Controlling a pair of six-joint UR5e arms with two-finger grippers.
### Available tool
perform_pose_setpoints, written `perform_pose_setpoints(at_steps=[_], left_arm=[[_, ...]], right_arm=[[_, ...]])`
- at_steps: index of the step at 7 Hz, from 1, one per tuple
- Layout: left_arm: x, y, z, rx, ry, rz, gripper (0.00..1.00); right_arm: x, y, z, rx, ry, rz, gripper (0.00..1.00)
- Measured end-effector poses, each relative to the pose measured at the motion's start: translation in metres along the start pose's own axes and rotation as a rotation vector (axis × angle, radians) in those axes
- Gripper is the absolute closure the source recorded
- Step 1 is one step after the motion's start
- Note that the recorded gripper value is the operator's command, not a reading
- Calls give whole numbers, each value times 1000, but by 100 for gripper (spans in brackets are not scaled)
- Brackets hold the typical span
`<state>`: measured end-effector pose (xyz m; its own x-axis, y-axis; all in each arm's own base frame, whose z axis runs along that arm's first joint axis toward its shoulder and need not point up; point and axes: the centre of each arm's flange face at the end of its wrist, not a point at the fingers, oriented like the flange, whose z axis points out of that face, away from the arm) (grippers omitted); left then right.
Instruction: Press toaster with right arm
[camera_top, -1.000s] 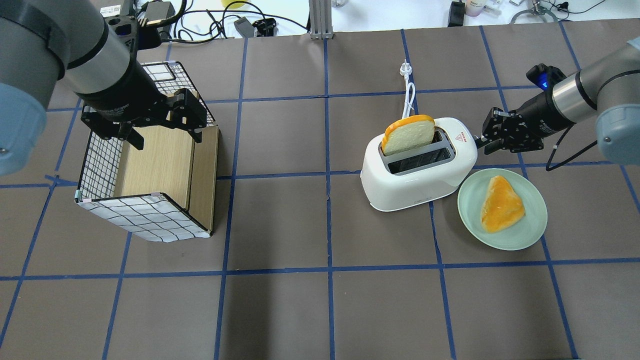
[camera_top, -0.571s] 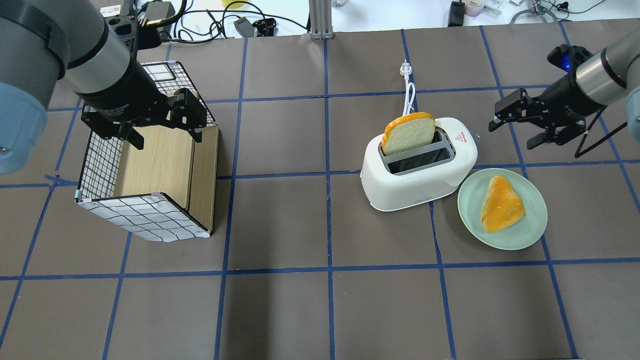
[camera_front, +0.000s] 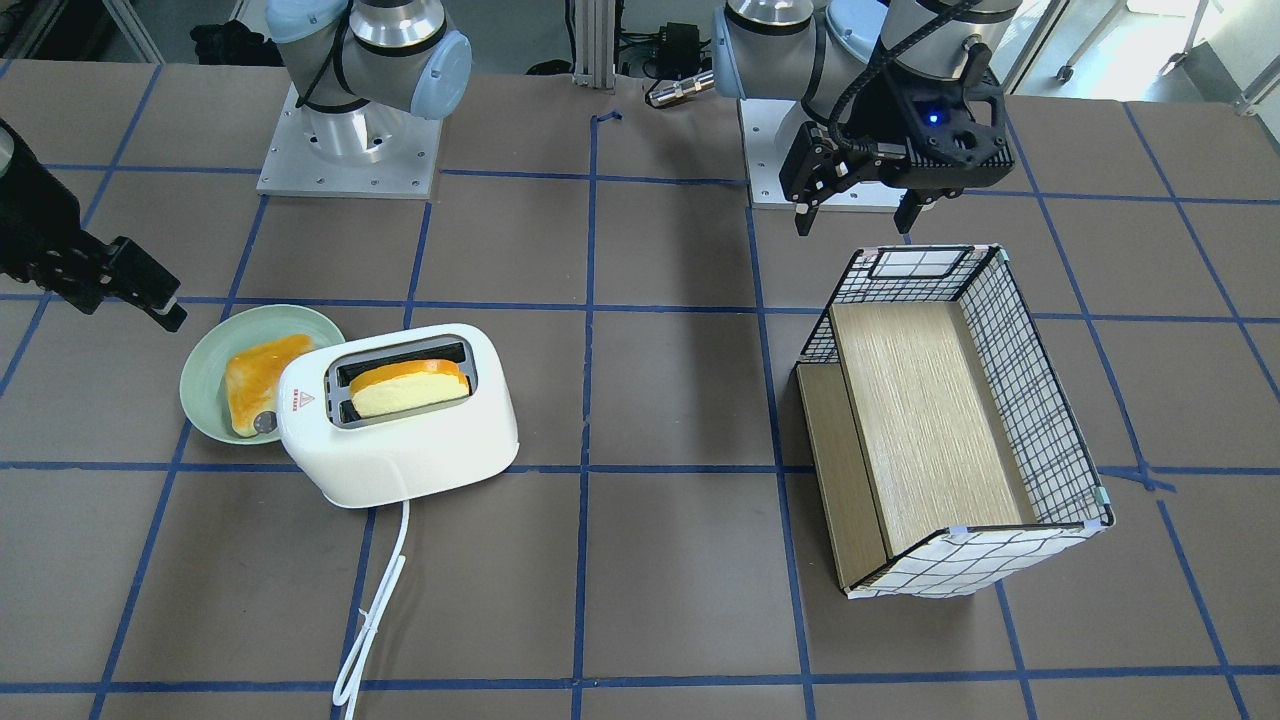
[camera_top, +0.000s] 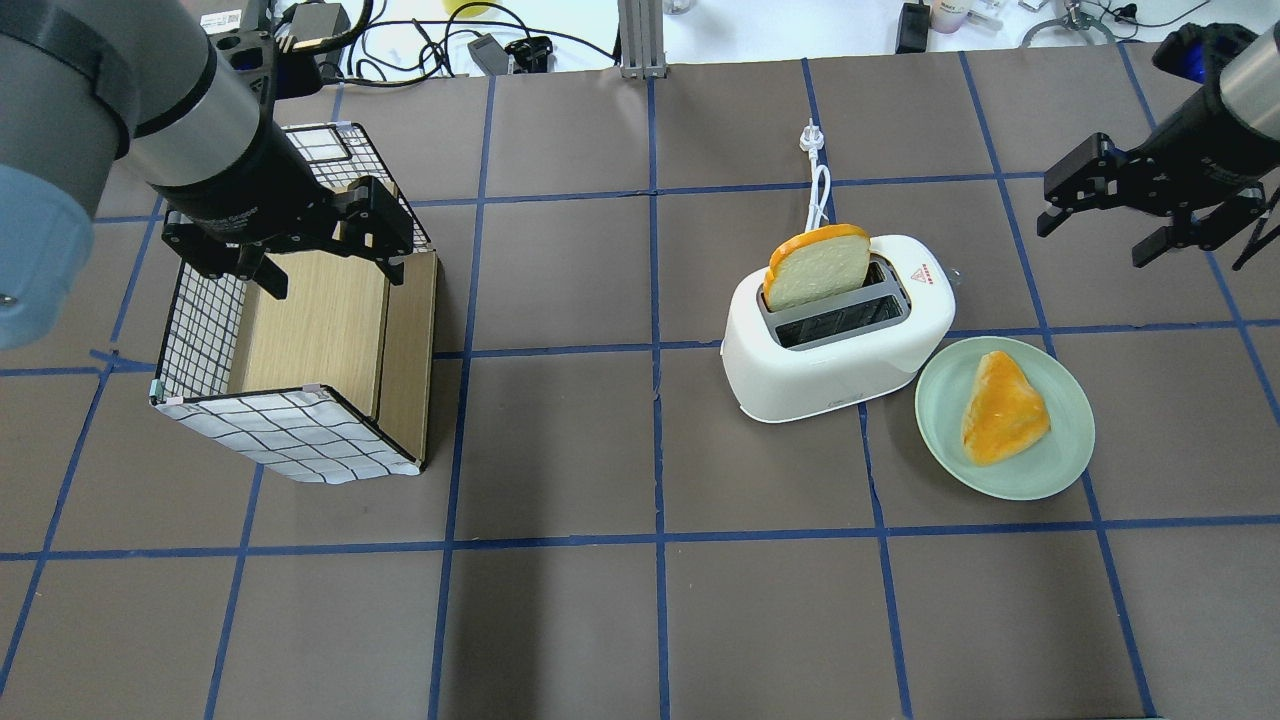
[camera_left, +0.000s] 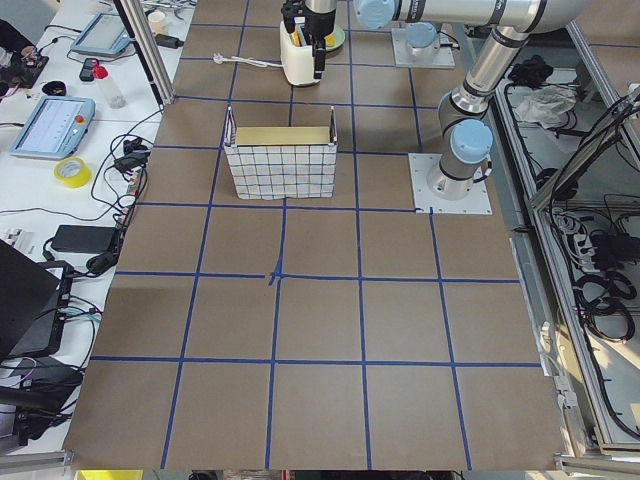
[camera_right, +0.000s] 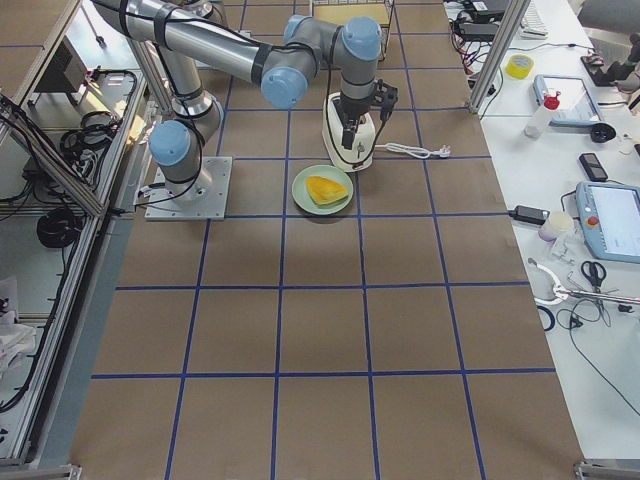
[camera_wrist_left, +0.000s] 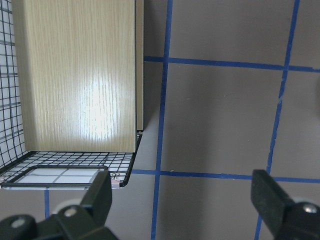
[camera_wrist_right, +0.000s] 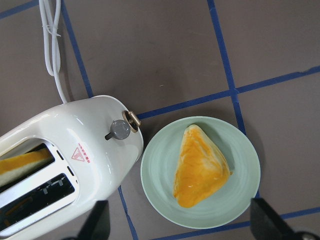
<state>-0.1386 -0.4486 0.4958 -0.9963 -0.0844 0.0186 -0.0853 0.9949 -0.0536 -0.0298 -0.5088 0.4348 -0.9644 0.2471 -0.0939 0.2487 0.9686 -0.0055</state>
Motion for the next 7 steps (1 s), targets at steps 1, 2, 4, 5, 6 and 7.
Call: perform_pose_setpoints(at_steps=[1,2,4,5,6,7], left_arm=[[0,0,0,0,0,0,0],[0,0,0,0,1,0,0],[0,0,0,-1,1,0,0],[0,0,0,-1,1,0,0],[0,0,0,-1,1,0,0],[0,0,0,-1,0,0,0]], right_arm=[[-28,7,-9,14,35,-42,0],[-60,15,-16,27,55,-74,0],[-116,36,-17,29,62,-81,0],[-131,43,-16,28,60,-70,0],[-138,47,-17,24,56,-69,0],[-141,51,-18,13,52,-70,0]])
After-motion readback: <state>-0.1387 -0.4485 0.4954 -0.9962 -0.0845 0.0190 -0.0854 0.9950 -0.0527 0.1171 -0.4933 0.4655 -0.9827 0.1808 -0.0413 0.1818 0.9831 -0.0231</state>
